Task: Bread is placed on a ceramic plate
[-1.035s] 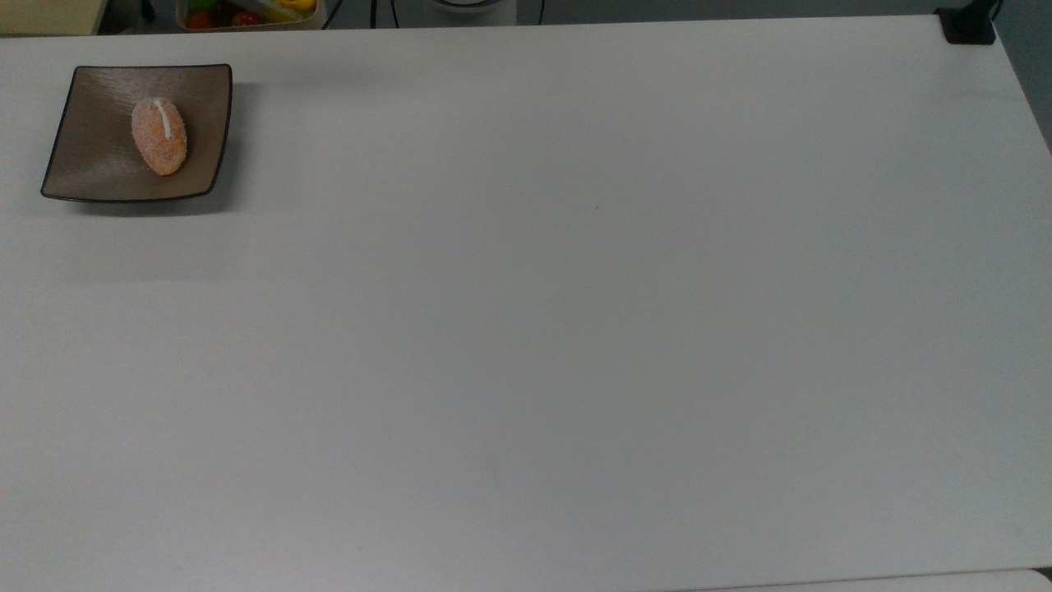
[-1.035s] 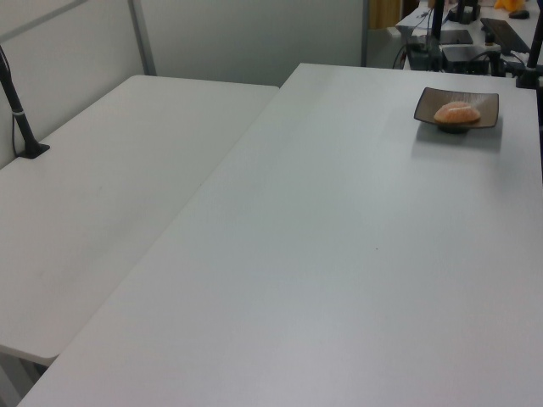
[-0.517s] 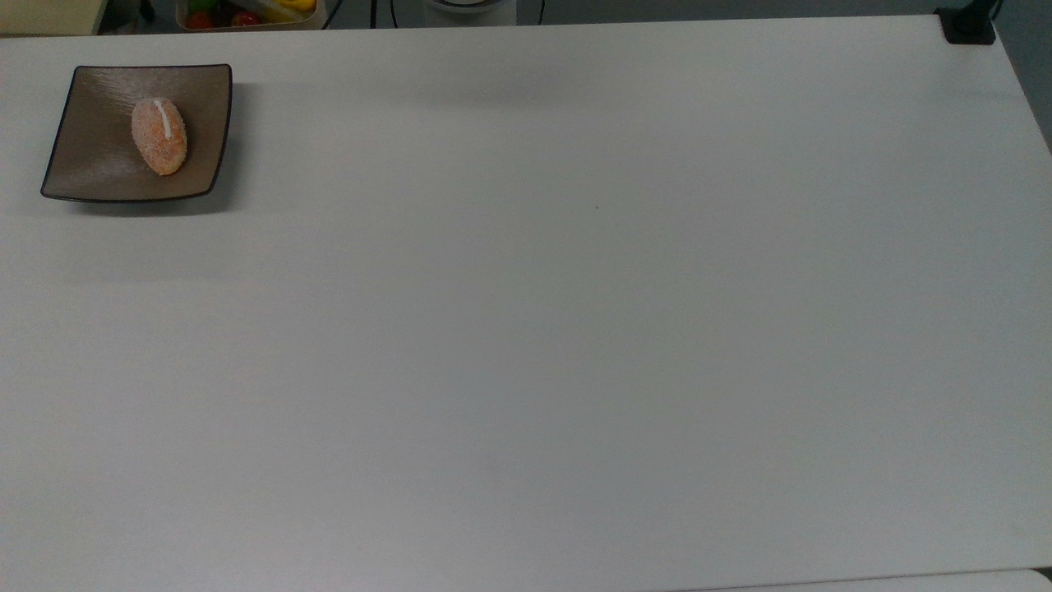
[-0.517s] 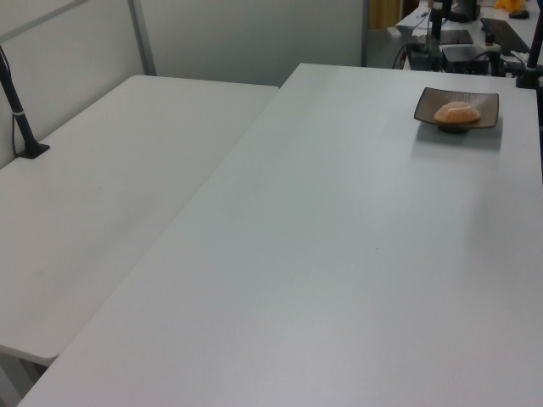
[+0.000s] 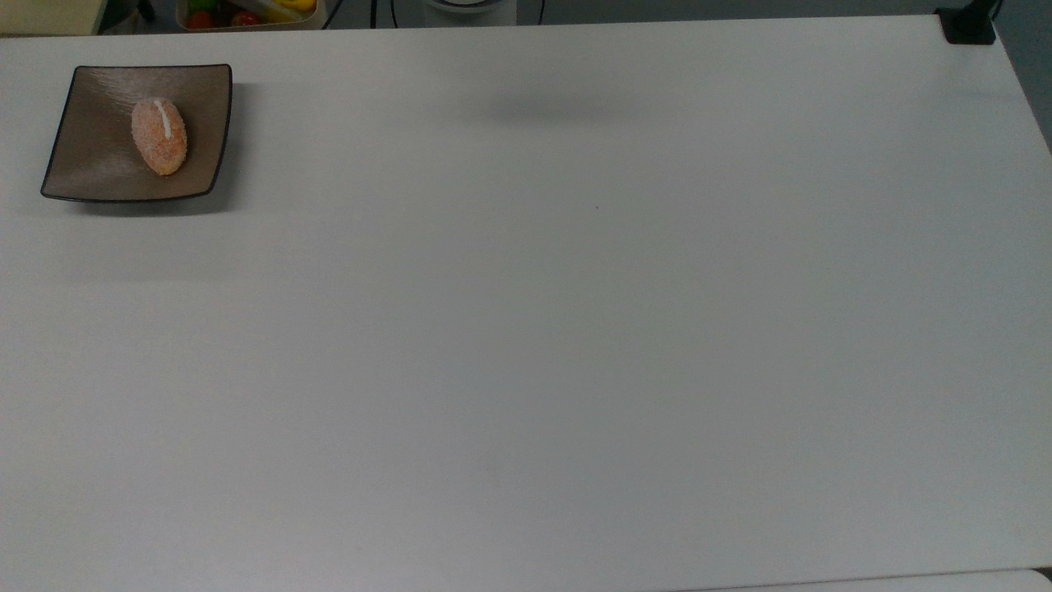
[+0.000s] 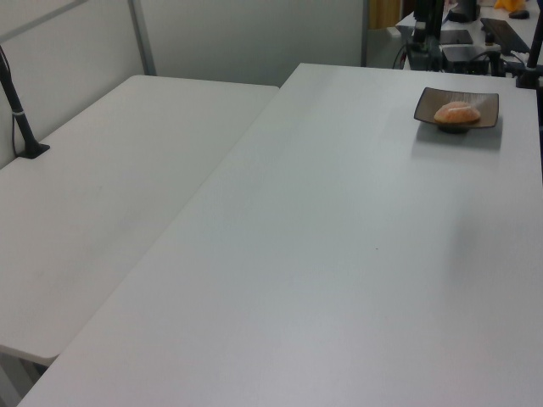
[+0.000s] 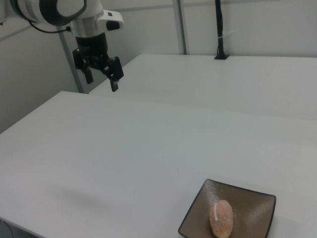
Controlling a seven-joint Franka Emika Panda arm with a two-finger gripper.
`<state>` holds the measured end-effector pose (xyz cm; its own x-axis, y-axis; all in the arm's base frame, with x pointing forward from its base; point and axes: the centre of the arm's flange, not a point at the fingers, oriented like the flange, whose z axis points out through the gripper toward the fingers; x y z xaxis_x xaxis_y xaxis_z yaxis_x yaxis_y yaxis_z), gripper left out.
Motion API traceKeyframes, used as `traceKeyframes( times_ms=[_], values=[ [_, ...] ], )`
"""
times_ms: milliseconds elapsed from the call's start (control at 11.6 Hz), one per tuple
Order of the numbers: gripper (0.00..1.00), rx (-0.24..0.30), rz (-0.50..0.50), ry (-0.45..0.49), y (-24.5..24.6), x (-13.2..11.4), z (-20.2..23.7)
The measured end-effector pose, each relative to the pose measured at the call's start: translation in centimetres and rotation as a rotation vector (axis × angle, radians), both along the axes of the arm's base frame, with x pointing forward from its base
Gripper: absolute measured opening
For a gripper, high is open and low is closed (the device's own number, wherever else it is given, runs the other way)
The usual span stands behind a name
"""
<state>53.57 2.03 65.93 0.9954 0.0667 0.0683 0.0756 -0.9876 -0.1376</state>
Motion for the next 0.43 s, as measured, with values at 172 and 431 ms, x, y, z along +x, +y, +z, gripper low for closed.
traceKeyframes(
  times_ms=[172,431],
  values=[
    [1.00,-0.035,-0.006,-0.038,-0.21,0.81,-0.75],
    [1.00,-0.079,-0.012,-0.069,-0.76,1.37,-1.16]
  ],
)
